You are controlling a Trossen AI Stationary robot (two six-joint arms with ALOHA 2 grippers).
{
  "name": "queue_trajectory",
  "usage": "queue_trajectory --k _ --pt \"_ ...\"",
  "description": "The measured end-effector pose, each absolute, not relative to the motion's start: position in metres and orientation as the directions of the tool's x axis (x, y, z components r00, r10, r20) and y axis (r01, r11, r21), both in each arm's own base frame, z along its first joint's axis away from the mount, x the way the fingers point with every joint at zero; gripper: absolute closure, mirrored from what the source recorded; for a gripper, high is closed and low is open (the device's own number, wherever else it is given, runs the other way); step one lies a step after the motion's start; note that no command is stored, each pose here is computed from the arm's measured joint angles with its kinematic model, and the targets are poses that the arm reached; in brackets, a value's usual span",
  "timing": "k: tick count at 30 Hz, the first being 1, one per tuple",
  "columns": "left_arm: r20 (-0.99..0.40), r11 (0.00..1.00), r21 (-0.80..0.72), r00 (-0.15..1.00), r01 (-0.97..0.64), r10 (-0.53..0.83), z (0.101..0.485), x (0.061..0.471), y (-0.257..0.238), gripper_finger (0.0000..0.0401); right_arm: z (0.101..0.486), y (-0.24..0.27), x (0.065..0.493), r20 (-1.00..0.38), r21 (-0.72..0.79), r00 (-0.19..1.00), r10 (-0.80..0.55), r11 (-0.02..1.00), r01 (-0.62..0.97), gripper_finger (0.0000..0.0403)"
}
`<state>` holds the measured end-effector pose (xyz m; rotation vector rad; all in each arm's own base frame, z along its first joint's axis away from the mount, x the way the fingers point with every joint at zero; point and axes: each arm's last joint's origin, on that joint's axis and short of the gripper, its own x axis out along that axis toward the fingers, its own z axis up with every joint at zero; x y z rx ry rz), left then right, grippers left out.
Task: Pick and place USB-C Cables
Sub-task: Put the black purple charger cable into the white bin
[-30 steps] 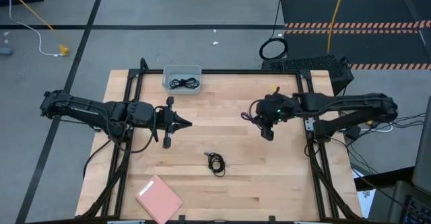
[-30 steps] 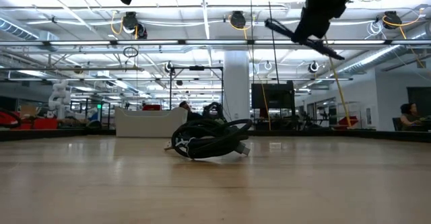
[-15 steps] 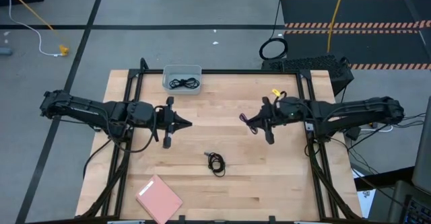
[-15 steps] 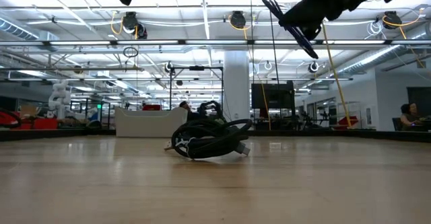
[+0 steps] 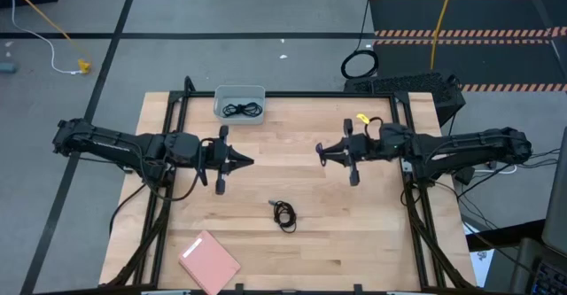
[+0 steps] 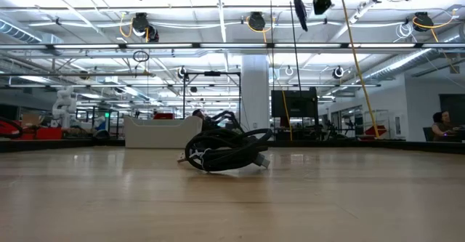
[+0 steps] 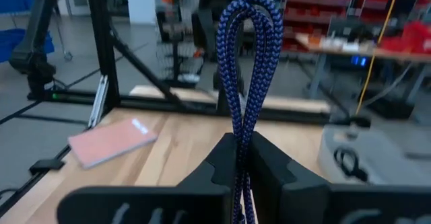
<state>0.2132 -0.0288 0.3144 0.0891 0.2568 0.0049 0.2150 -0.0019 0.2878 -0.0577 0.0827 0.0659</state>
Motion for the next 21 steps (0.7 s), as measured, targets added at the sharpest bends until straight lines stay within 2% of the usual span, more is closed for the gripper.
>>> queue_trajectory --k 7,21 --pt "-0.204 0.994 0.108 0.979 0.001 0.021 0.319 0.214 -0.029 0.0377 0.298 -0.002 0.215 0.019 -0.109 0.998 0.064 0.992 -0.061 0.0391" --pt "-0.108 0.991 0.133 0.994 -0.013 0.028 0.322 0.229 -0.031 0.0375 0.299 -0.002 0.216 0.035 -0.074 0.997 0.064 0.995 -0.061 0.0391"
